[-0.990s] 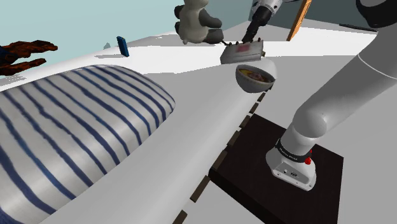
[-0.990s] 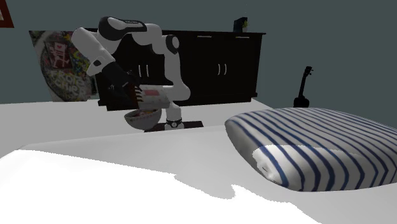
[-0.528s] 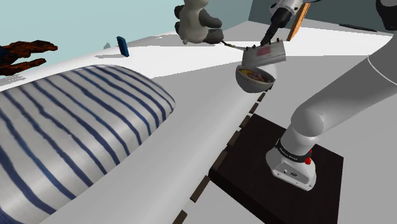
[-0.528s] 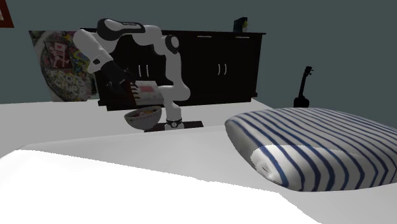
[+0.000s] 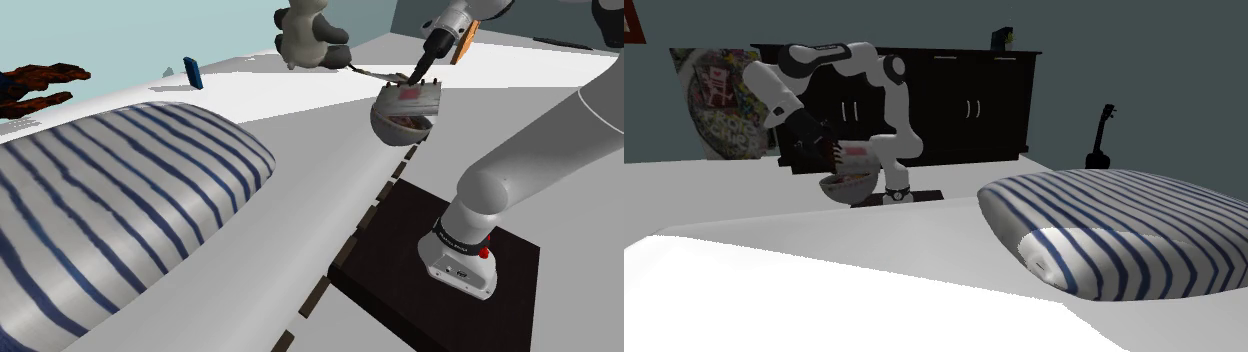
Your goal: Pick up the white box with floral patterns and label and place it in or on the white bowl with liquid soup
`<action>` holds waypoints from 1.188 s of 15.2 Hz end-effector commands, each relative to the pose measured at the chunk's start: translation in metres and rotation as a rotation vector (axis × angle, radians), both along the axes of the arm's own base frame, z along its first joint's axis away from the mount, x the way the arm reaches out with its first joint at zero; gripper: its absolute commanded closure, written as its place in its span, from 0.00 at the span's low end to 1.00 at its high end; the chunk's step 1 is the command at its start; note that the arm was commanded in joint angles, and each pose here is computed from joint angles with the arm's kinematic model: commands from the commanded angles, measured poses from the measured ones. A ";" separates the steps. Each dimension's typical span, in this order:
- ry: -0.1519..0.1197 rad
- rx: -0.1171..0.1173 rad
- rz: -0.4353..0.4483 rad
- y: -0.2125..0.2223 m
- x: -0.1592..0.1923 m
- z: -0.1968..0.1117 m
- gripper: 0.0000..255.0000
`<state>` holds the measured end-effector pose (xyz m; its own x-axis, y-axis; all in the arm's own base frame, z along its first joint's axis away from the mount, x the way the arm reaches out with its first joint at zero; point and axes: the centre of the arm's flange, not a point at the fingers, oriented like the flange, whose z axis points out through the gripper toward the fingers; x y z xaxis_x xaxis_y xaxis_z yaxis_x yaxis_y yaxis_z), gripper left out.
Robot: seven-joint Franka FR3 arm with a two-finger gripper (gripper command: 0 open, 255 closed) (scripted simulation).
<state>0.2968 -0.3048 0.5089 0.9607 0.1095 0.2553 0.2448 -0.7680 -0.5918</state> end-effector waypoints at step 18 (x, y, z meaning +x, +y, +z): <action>-0.001 0.000 0.000 -0.001 -0.001 -0.043 0.00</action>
